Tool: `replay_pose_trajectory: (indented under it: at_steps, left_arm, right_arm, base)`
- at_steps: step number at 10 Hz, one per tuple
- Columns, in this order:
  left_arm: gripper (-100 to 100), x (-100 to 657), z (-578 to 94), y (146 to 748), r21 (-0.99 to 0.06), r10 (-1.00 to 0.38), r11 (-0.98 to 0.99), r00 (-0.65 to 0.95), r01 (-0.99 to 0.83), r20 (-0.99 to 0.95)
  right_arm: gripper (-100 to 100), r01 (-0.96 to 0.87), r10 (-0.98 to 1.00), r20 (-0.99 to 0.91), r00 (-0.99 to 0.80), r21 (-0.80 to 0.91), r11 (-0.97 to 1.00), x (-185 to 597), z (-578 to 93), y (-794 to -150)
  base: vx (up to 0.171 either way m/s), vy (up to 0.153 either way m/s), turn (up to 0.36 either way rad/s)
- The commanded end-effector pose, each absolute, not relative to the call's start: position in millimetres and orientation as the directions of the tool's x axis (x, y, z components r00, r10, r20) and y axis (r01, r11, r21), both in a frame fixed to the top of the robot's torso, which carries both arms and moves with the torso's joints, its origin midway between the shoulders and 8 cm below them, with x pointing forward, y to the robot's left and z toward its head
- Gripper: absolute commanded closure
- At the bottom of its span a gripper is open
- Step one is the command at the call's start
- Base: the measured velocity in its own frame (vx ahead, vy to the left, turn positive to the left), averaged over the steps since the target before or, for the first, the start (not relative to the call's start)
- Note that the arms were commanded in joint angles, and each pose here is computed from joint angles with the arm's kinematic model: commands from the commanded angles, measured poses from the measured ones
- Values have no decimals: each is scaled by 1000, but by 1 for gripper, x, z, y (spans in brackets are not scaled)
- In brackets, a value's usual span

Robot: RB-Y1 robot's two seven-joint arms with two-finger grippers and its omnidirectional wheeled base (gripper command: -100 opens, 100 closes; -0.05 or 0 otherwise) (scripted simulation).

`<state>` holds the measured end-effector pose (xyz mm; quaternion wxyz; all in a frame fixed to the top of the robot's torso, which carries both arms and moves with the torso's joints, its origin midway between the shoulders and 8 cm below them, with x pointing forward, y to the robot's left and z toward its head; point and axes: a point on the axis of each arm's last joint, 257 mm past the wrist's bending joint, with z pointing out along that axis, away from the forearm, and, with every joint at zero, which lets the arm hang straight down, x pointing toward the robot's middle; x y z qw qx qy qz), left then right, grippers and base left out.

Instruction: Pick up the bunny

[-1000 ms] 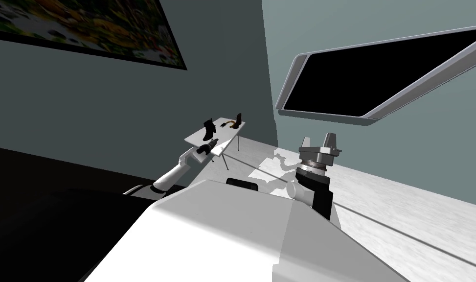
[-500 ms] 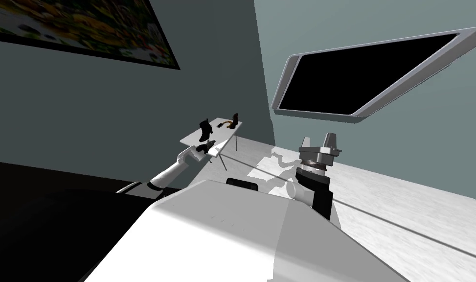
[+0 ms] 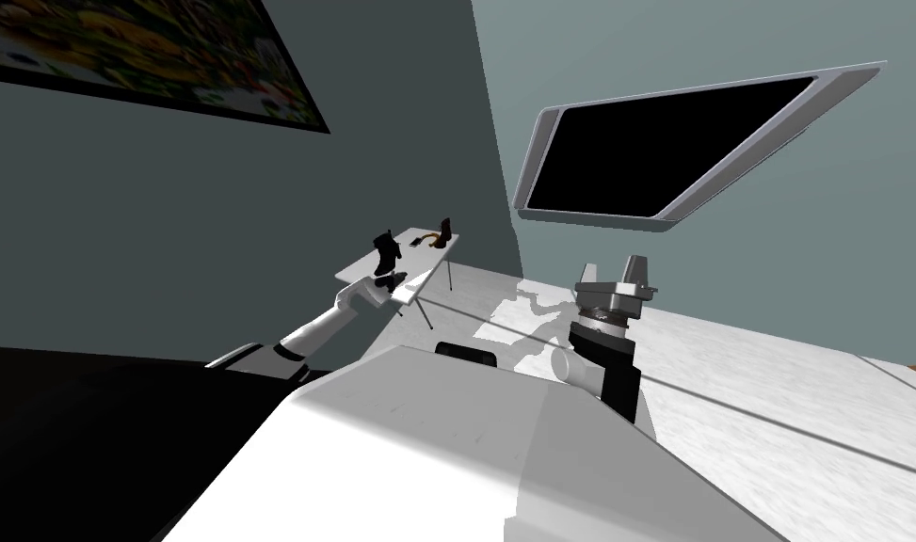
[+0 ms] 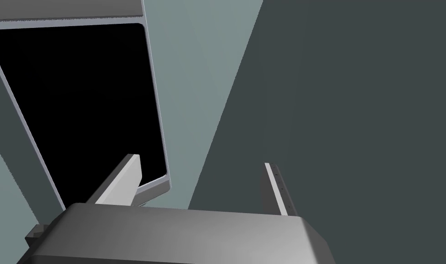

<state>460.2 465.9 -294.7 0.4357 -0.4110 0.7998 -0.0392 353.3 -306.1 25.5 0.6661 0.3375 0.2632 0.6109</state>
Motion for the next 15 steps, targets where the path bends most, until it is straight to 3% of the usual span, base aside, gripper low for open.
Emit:
replay_pose_trajectory:
  at_steps: [1,6,7,8,9,12,13,15]
  left_arm:
    - [-100,454,-300,484,-357,-668,661,-300,-660,-681]
    - [-100,435,-298,533,-211,-615,646,-336,-733,-714]
    - [-100,437,-296,526,-232,-622,650,-331,-724,-710]
    - [0,436,-296,528,-227,-620,649,-332,-726,-711]
    - [-100,436,-304,532,-227,-622,645,-329,-730,-711]
    - [-100,435,-309,534,-226,-624,641,-326,-734,-710]
    - [100,435,-310,535,-226,-623,642,-326,-733,-711]
    - [100,435,-310,535,-223,-622,642,-328,-733,-711]
  right_arm:
    - [0,-636,991,62,115,771,26,353,25,-306]
    - [0,-636,991,62,115,771,26,353,25,-306]
    - [0,-636,991,62,115,771,26,353,25,-306]
    - [0,-636,991,62,115,771,26,353,25,-306]
    - [0,-636,991,62,115,771,26,353,25,-306]
    - [0,-636,991,62,115,771,26,353,25,-306]
    - [0,-636,991,62,115,771,26,353,25,-306]
    - [0,-636,991,62,115,771,26,353,25,-306]
  base:
    - [16,-26,-94]
    - [18,-5,-63]
    - [10,11,-8]
    - [0,0,0]
    - [21,23,-47]
    - [36,23,-31]
    - [3,4,15]
    - [1,0,-5]
